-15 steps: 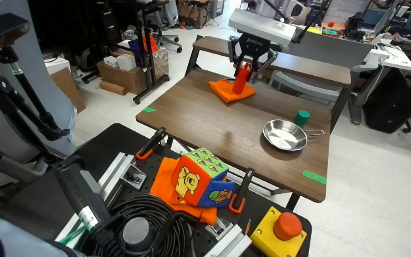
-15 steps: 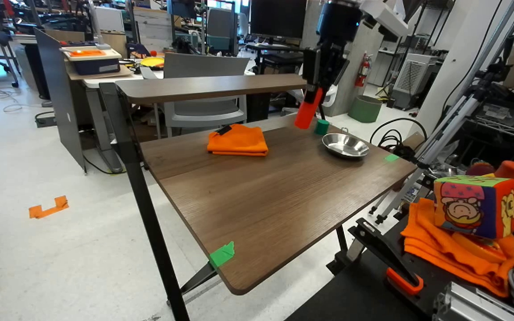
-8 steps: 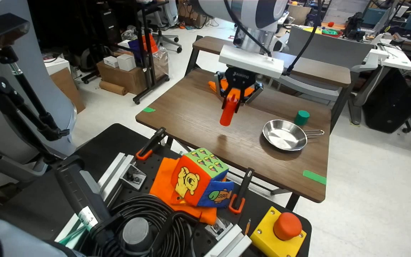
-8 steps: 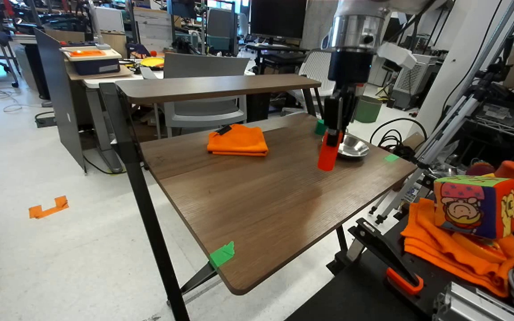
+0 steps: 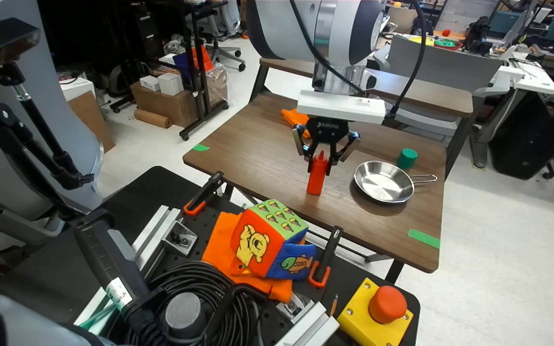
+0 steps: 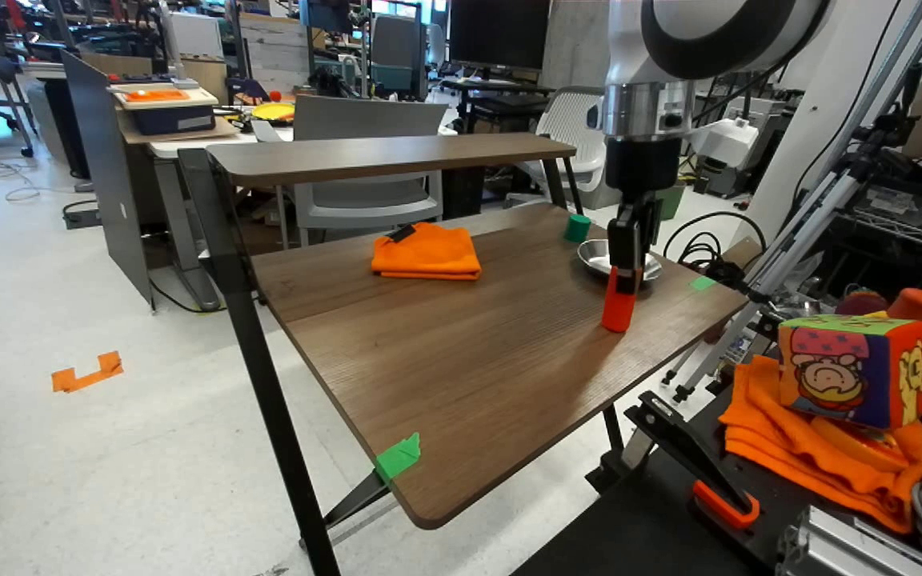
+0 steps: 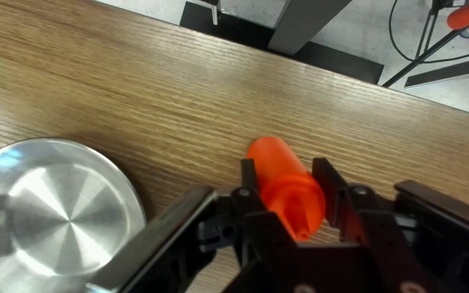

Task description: Remove the sauce bottle from the pan and place it on the table.

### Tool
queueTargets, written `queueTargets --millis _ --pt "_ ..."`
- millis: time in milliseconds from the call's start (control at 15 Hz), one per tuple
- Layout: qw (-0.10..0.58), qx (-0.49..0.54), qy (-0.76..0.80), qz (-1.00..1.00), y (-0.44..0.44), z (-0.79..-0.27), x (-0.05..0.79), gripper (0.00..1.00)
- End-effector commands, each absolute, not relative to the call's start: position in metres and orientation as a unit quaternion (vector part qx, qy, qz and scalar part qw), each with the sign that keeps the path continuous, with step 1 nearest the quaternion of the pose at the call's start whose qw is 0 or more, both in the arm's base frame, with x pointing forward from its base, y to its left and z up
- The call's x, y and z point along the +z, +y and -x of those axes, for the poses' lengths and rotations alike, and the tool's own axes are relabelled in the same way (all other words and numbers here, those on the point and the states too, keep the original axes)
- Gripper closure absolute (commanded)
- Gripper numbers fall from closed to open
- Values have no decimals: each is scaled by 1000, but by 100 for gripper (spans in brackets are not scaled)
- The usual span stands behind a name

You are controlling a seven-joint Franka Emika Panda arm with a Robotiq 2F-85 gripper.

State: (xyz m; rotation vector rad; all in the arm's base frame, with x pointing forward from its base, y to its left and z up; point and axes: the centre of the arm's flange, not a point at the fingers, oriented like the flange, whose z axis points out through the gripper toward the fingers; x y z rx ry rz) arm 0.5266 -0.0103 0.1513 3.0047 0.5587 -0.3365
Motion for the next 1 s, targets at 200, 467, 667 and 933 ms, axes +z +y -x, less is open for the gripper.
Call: queueTargets --millis 200,467,667,933 --pt "61 -117 194 -972 -13 -500 150 22" --pt "32 -112 191 -975 -24 -481 181 0" --pt "38 -89 154 -983 -43 -472 224 0" --pt "18 -78 97 -992 -76 -459 265 0"
